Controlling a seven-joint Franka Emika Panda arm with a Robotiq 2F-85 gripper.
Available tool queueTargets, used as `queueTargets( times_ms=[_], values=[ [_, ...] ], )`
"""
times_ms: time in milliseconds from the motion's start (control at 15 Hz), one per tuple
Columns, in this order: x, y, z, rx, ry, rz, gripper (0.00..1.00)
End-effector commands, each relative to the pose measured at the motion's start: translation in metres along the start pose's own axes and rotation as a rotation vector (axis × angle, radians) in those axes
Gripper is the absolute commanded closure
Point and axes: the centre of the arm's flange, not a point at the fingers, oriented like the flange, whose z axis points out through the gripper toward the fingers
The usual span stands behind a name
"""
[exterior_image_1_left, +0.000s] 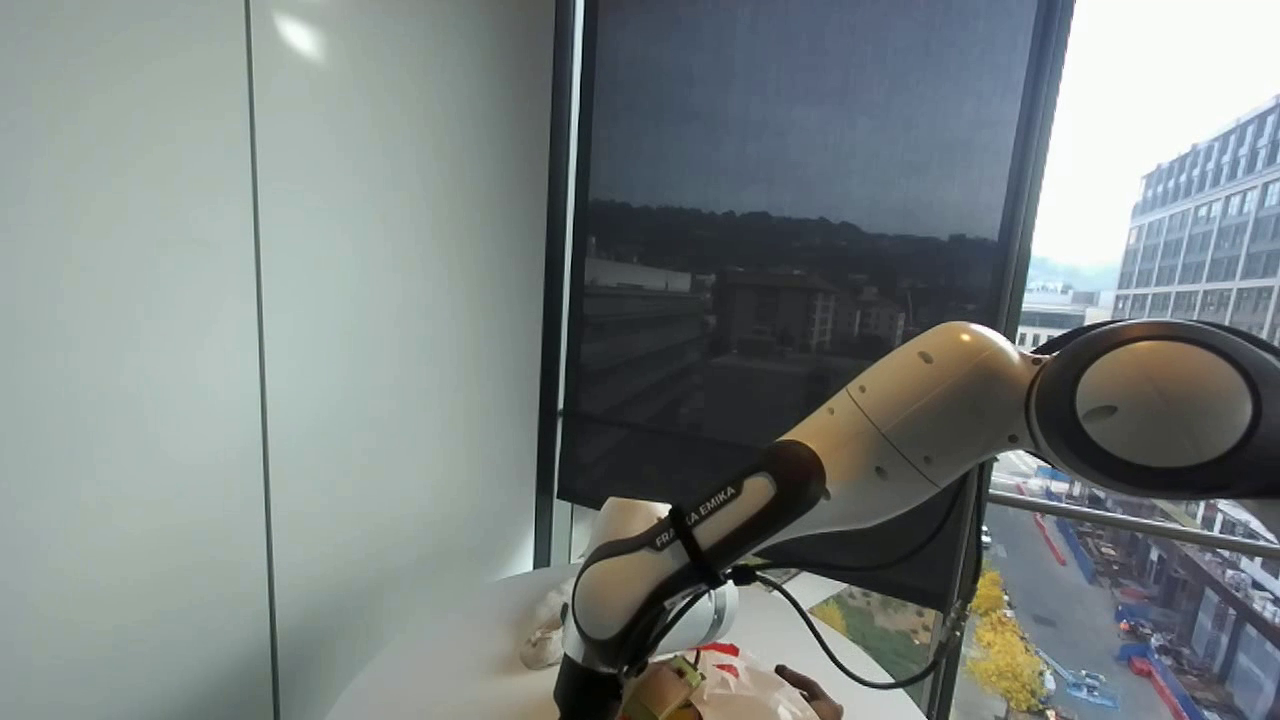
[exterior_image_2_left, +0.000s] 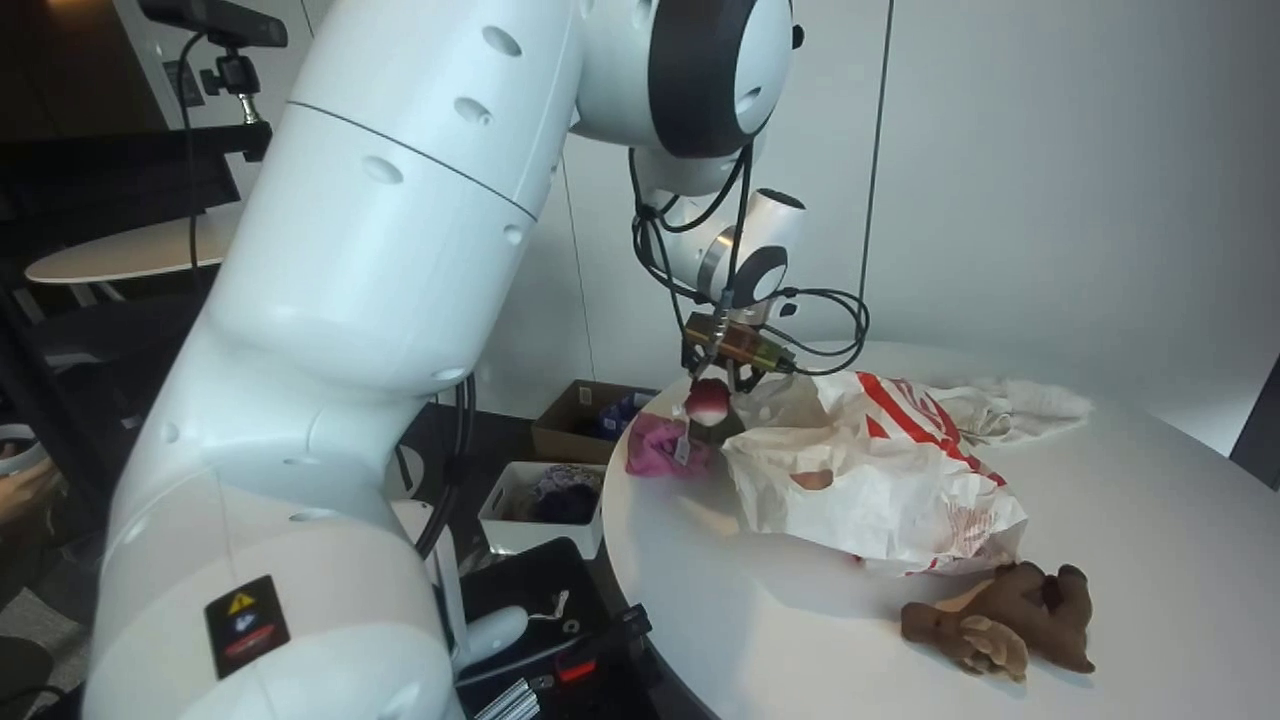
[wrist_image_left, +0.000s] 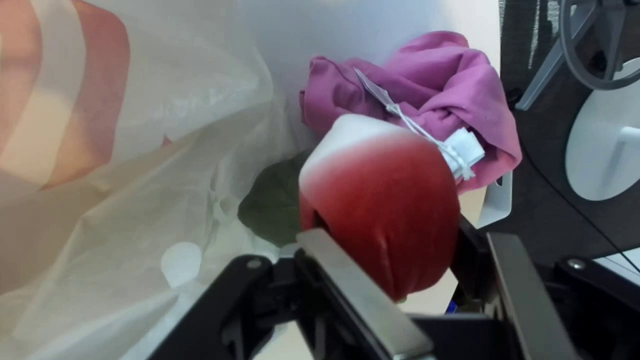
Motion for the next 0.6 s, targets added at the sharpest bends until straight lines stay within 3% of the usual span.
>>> queueTargets(
  times_ms=[0, 133, 533],
  values=[
    [0.004, -0.002, -0.012, 0.023, 0.042, 0.013, 0.07],
    [0.002, 0.000, -0.019, 0.020, 0.054, 0.016, 0.00],
    [-0.013, 0.028, -0.040, -0.003, 0.083, 0.074, 0.00]
  ],
)
